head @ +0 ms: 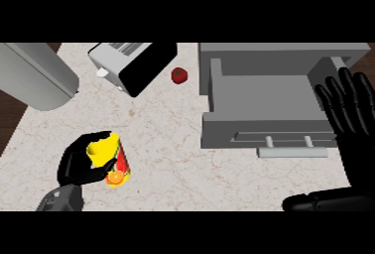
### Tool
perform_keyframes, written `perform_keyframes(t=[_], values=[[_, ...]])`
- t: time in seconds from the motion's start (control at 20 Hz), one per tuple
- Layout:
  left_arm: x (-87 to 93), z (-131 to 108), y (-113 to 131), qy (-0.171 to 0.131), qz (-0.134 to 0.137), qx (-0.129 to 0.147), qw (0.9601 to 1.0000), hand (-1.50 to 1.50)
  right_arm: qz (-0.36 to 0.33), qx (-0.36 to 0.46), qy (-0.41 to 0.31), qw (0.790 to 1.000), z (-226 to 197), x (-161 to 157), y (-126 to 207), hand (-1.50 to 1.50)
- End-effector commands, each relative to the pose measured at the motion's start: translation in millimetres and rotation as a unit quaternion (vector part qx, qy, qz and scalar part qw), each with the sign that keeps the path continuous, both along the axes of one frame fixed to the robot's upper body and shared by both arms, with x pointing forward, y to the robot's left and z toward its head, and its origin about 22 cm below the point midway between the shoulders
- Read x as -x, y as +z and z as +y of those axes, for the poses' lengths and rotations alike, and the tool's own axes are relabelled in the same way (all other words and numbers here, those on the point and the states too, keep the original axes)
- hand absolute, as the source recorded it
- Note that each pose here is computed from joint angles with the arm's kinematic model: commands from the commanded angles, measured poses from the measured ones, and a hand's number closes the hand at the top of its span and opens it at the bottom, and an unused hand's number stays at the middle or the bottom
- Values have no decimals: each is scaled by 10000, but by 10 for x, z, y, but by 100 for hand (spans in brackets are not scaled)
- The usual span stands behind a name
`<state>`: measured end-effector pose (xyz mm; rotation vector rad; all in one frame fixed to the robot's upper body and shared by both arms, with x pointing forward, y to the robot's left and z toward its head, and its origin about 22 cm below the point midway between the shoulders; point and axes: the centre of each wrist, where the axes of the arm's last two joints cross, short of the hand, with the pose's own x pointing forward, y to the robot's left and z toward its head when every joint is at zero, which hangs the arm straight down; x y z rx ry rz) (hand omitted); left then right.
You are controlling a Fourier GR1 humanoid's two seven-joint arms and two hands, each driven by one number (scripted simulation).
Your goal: Pick up the cup, place it into the drawer and close the drawer
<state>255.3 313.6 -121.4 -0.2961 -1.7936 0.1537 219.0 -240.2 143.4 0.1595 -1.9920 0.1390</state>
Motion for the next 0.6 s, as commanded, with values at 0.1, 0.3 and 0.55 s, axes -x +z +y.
perform_keyframes(t=[0.1, 0.3, 0.55], values=[[213, -61, -251, -109, -367, 208, 9990, 150, 12, 32, -37, 10000, -1, -67, -4, -150], [294, -412, -281, 98, -692, 146, 9974, 150, 11, 21, -62, 10000, -34, 38, -117, -150], [43, -219, -150, 911, -626, 36, 9939, 150, 12, 5, 61, 10000, -145, -98, 98, -150]])
